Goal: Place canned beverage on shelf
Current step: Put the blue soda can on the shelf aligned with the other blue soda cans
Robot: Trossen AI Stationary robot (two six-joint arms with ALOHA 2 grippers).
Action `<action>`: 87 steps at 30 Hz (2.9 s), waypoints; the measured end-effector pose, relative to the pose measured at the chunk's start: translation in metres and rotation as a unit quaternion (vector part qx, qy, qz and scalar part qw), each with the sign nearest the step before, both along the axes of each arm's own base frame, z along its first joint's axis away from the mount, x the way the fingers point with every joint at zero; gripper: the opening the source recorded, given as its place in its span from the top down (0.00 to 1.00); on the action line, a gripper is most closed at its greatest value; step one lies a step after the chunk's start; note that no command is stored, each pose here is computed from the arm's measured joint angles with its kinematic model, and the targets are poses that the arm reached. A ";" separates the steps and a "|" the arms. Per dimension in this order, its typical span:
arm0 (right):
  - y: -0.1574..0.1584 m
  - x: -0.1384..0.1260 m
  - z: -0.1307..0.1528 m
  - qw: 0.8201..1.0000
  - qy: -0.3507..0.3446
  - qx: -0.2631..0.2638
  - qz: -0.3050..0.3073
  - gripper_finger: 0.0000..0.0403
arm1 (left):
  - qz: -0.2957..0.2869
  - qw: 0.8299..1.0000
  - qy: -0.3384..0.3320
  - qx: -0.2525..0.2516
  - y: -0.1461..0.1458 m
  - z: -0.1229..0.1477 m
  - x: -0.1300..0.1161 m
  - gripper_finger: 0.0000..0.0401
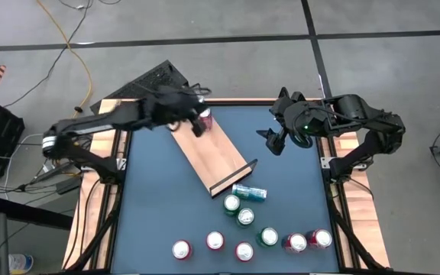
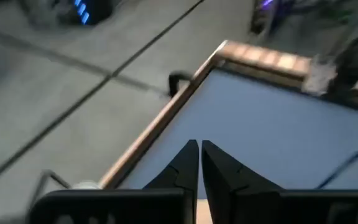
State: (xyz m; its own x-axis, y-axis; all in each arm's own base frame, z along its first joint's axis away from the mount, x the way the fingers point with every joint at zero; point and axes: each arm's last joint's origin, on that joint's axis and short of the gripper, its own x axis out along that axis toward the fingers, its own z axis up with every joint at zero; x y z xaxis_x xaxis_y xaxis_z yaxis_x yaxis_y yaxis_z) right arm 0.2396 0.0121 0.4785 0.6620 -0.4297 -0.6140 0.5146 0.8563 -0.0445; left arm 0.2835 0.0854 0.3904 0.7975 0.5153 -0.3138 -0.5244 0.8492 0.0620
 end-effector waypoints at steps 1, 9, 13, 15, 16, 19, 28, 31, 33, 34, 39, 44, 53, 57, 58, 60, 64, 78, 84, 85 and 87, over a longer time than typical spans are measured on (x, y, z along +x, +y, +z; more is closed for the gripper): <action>0.000 0.000 0.000 1.000 0.000 0.000 0.000 0.11 | -0.019 1.000 -0.013 0.005 -0.004 0.011 -0.008 0.97; 0.002 -0.004 -0.003 0.999 0.037 -0.007 0.031 0.11 | -0.153 0.987 -0.046 -0.028 -0.048 0.039 -0.046 0.74; 0.011 -0.007 -0.024 0.992 0.112 0.025 0.056 0.11 | -0.193 0.979 -0.038 -0.060 -0.071 0.038 -0.049 0.61; 0.019 -0.004 -0.040 0.986 0.149 0.051 0.059 0.11 | -0.209 0.975 -0.026 -0.069 -0.080 0.035 -0.049 0.55; 0.025 -0.003 -0.050 0.982 0.166 0.062 0.061 0.11 | -0.217 0.973 -0.029 -0.068 -0.085 0.036 -0.049 0.53; 0.045 0.001 -0.081 0.972 0.210 0.081 0.070 0.11 | -0.231 0.970 -0.027 -0.066 -0.094 0.036 -0.049 0.47; 0.086 0.014 -0.162 0.965 0.222 0.096 0.100 0.11 | -0.235 0.969 -0.029 -0.074 -0.101 0.036 -0.049 0.42; 0.087 0.019 -0.183 0.963 0.220 0.099 0.116 0.11 | -0.232 0.969 -0.033 -0.084 -0.101 0.036 -0.049 0.42; 0.086 0.022 -0.197 0.964 0.213 0.107 0.120 0.11 | -0.230 0.968 -0.033 -0.092 -0.101 0.035 -0.049 0.42; 0.085 0.023 -0.204 0.963 0.213 0.111 0.120 0.11 | -0.230 0.968 -0.031 -0.096 -0.101 0.035 -0.050 0.42; 0.076 0.023 -0.227 0.963 0.220 0.108 0.111 0.11 | -0.226 0.968 -0.022 -0.109 -0.101 0.032 -0.050 0.42; 0.070 0.023 -0.246 0.963 0.220 0.100 0.120 0.11 | -0.224 0.968 -0.018 -0.113 -0.101 0.031 -0.051 0.42; 0.064 0.026 -0.265 0.962 0.206 0.094 0.150 0.11 | -0.221 0.968 -0.019 -0.120 -0.101 0.031 -0.051 0.42; 0.066 0.030 -0.269 0.962 0.194 0.091 0.168 0.11 | -0.221 0.968 -0.018 -0.121 -0.101 0.031 -0.051 0.42; 0.065 0.032 -0.271 0.962 0.196 0.090 0.167 0.11 | -0.221 0.968 -0.018 -0.121 -0.101 0.031 -0.051 0.42; 0.065 0.034 -0.277 0.959 0.209 0.089 0.169 0.11 | -0.220 0.968 -0.017 -0.121 -0.101 0.031 -0.051 0.42; 0.069 0.040 -0.295 0.950 0.243 0.088 0.176 0.11 | -0.218 0.968 -0.016 -0.120 -0.101 0.030 -0.051 0.42; 0.072 0.039 -0.310 0.941 0.279 0.108 0.156 0.45 | -0.216 0.969 -0.007 -0.121 -0.101 0.028 -0.051 0.42; 0.080 0.029 -0.301 0.936 0.284 0.119 0.168 0.65 | -0.216 0.969 -0.007 -0.121 -0.101 0.028 -0.051 0.42; 0.081 0.027 -0.297 0.937 0.280 0.123 0.167 0.65 | -0.216 0.969 -0.006 -0.121 -0.101 0.028 -0.051 0.42; 0.083 0.021 -0.289 0.939 0.275 0.129 0.162 0.65 | -0.216 0.969 -0.006 -0.121 -0.101 0.028 -0.051 0.42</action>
